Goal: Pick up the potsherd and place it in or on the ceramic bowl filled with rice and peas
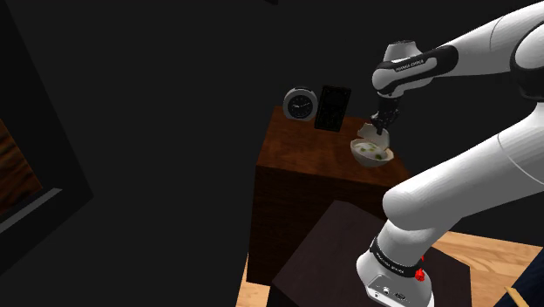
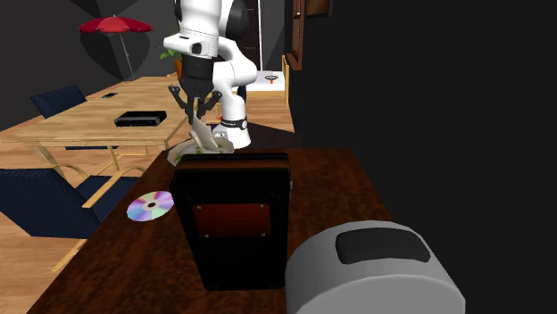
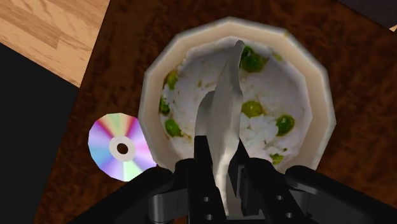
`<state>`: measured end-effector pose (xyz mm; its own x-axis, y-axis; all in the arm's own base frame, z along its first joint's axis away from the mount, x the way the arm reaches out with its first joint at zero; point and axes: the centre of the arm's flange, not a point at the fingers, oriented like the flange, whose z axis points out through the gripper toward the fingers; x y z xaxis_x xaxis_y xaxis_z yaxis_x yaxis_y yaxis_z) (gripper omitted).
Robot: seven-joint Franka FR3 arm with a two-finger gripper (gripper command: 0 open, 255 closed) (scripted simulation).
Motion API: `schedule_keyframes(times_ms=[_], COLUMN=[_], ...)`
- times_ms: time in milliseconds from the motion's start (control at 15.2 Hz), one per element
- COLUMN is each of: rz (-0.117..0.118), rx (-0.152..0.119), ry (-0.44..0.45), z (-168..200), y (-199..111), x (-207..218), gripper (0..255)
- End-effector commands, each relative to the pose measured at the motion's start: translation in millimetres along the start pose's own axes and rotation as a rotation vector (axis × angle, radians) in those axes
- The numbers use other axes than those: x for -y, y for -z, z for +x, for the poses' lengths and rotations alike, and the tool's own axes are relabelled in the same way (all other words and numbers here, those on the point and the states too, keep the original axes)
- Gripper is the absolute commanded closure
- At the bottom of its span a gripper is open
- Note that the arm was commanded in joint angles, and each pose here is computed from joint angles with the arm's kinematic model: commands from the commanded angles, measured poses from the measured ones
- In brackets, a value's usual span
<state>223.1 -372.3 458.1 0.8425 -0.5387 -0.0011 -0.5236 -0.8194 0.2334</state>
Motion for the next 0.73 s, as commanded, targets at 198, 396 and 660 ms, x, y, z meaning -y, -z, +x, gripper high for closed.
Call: schedule_keyframes(times_ms=[198,396,660], rz=[0.0,0.0,0.0], rx=[-0.001,-0.001,-0.001], ry=[0.0,0.0,0.0], z=[-0.5,-0.5,-0.3], y=[-17.8,-17.8,-17.9], x=[4.4,4.4,4.5], gripper=[255,255,0])
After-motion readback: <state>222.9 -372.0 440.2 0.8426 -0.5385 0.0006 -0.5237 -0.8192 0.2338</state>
